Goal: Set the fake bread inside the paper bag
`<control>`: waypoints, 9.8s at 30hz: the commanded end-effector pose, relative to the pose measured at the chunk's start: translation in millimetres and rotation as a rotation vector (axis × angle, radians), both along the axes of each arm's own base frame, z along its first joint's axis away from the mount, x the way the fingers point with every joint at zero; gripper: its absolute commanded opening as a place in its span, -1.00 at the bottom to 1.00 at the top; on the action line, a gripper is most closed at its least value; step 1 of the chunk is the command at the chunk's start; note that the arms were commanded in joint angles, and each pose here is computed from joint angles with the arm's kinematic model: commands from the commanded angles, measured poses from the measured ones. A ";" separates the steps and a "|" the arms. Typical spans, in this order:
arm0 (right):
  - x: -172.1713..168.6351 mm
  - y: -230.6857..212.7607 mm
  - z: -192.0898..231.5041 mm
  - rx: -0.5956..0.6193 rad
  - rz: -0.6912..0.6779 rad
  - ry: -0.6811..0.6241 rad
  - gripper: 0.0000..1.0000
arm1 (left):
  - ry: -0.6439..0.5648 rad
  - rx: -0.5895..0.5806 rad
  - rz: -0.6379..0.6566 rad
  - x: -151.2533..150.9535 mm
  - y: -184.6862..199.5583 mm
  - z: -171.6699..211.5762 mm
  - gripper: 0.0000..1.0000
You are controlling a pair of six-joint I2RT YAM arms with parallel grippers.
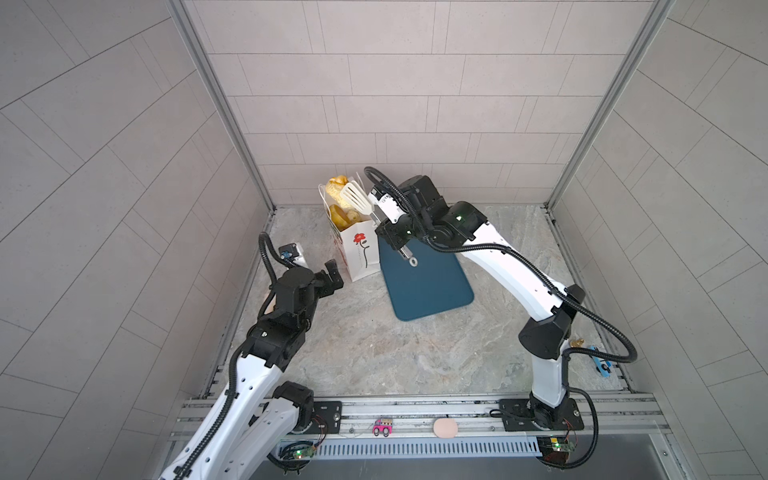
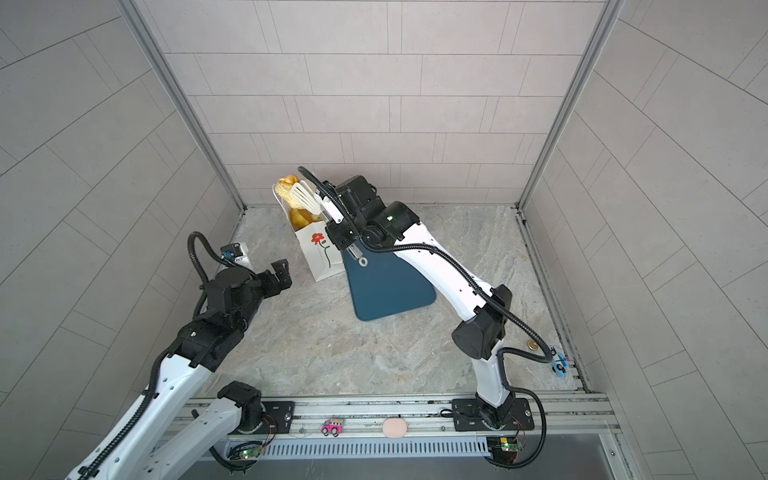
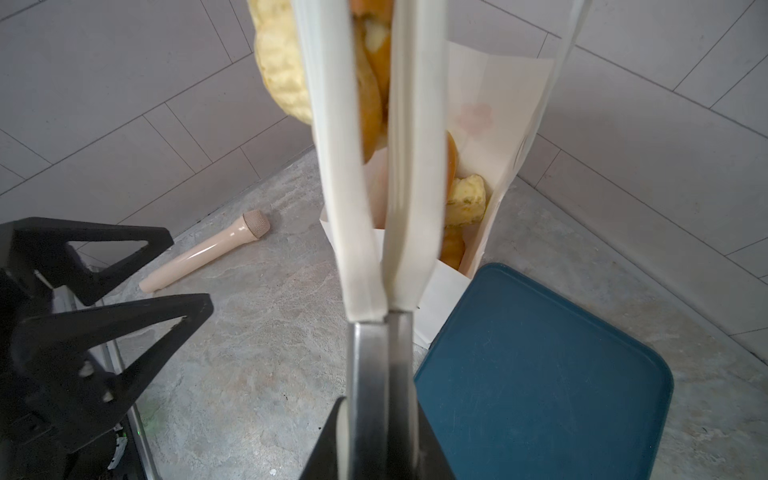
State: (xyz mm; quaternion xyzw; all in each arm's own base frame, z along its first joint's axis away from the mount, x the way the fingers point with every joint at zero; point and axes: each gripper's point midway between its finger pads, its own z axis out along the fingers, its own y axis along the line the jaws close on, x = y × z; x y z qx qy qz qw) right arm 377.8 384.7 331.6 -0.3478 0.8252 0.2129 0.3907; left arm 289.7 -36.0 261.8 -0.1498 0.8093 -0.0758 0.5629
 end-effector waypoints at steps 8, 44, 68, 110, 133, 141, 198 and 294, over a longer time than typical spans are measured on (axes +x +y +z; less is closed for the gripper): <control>25.1 6.8 -14.8 -0.006 -0.053 0.034 -0.59 | -0.033 -0.015 0.020 -1.2 3.3 12.1 1.00; 24.5 -10.8 12.0 0.016 -0.091 -0.003 0.13 | -0.032 -0.025 0.014 0.6 1.0 10.0 1.00; 3.8 -27.8 50.2 0.035 -0.062 -0.064 0.13 | -0.043 -0.023 0.030 -1.8 4.9 12.2 1.00; -9.0 -290.1 -90.3 -0.258 -0.658 -0.057 0.07 | -0.026 -0.024 0.036 8.5 1.7 7.7 1.00; -4.0 -359.2 -221.1 -0.390 -0.927 0.256 0.03 | -0.026 -0.013 0.058 0.8 8.5 5.7 1.00; 6.4 -361.3 -252.0 -0.412 -0.939 0.327 0.02 | -0.026 -0.010 0.063 -0.8 10.0 5.6 1.00; 2.2 -360.5 -293.3 -0.379 -0.924 0.535 0.75 | -0.030 0.011 0.077 -2.5 14.0 14.5 1.00; 11.9 -415.2 -243.6 -0.175 -1.042 -0.299 0.99 | 0.050 0.410 0.259 96.3 87.9 -170.9 1.00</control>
